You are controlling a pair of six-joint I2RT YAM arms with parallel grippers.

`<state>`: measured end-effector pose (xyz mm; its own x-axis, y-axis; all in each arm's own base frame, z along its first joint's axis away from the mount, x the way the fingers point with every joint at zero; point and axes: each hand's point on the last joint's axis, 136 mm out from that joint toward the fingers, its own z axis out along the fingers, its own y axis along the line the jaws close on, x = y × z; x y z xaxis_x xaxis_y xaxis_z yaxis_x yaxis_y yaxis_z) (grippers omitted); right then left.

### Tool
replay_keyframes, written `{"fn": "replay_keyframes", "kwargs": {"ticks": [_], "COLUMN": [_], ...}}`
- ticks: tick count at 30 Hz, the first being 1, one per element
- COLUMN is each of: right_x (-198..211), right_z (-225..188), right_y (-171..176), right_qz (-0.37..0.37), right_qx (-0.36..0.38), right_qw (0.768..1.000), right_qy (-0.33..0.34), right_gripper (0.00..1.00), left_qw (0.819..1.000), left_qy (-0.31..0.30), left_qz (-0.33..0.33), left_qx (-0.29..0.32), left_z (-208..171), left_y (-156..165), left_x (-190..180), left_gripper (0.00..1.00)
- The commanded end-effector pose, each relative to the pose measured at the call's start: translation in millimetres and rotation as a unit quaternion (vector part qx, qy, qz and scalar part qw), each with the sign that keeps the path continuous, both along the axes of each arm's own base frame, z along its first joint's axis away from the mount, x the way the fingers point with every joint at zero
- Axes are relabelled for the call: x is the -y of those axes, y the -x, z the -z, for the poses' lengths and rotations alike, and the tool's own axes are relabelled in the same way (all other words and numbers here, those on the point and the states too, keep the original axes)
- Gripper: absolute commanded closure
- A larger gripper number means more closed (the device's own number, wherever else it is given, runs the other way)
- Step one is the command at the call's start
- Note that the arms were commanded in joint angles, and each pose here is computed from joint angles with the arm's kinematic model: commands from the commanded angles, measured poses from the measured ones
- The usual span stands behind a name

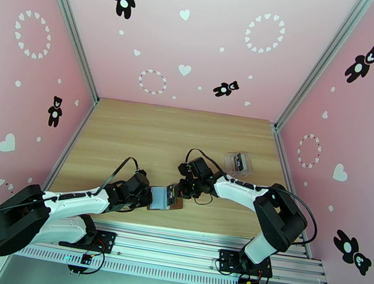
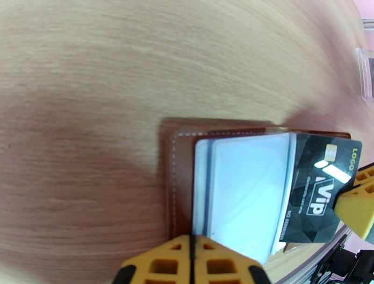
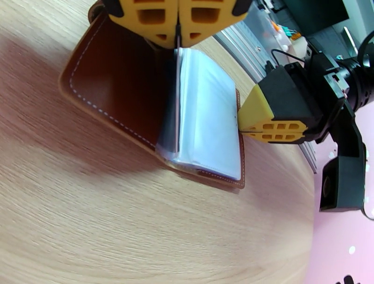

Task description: Put the credit cards into the card holder

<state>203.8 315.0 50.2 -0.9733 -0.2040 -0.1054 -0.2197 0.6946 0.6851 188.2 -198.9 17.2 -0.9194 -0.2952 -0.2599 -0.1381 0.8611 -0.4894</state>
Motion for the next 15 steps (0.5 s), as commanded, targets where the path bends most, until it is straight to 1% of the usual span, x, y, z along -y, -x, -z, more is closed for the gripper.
{"fn": "replay_keyframes", "kwargs": {"ticks": [1,5,11,15], "right_x": [-6,-6,5,7], "right_z": [-2,-3,-13,-23], "right_y": [1,5,0,0], "right_qz": [0.006,0.009,0.023,0.026], "right_qx": [-0.010,-0.018,0.009,0.015], "right_qw": [1.000,0.999,1.000,0.999], "right_qy": [-0.023,-0.034,-0.019,-0.025], "right_gripper": [1.00,1.00,1.00,1.00], "left_qw": [0.999,0.999,0.999,0.999], "left_qy": [-0.037,-0.040,-0.041,-0.039], "left_qz": [-0.010,-0.009,-0.008,-0.009], "left_qx": [-0.023,-0.024,-0.024,-0.024], "left_z": [16,17,17,17], "left_y": [9,10,11,10], "left_x": [-18,-19,-19,-19], "left_gripper": [0.93,0.93,0.93,0.93]}}
